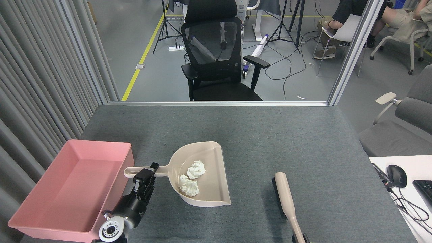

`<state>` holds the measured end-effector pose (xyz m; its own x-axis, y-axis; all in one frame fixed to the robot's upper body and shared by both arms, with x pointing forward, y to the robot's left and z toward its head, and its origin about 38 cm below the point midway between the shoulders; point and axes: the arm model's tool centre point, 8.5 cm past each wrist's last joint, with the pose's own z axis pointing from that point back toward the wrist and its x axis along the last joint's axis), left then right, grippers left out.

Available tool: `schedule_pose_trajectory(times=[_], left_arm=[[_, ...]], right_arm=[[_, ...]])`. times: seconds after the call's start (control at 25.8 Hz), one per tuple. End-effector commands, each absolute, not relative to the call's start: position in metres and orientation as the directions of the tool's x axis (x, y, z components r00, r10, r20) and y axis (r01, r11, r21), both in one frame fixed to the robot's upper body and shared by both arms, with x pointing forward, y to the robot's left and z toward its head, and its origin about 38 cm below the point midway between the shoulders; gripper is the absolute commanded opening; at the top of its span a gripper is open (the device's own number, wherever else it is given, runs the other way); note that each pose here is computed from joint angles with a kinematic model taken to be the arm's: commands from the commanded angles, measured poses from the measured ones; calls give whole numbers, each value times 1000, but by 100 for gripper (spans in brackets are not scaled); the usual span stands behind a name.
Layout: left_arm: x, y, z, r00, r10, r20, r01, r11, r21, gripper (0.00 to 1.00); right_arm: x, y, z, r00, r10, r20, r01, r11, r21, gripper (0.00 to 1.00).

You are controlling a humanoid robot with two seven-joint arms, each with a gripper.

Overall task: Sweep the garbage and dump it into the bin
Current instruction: 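Lift the dustpan with the left gripper and carry it over the pink bin, then tilt the dustpan with the left gripper to dump the paper into the bin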

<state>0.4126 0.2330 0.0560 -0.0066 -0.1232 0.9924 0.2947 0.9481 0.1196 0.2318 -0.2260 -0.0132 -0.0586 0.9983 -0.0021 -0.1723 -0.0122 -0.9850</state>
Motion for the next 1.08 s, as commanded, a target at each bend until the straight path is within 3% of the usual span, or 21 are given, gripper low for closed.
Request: schedule_pose_trajectory(times=[0.0,0.23,0.5,1.05], left_arm=[[420,272,72,-1,-84,996,256,963,81,7],[424,376,113,-43,-137,990,163,976,143,7],[409,479,137,-28,-158,987,44,986,159,7],[355,597,143,41,-379,925,-42,924,380,7]], right_arm=[[232,-227,-13,-58,998,-3,-168,-13,-986,18],[231,-224,-13,-59,998,4,-169,-6,-986,18],[233,-220,-13,-57,998,16,-167,6,-986,18],[235,-220,-11,-61,998,18,-163,8,-987,21]])
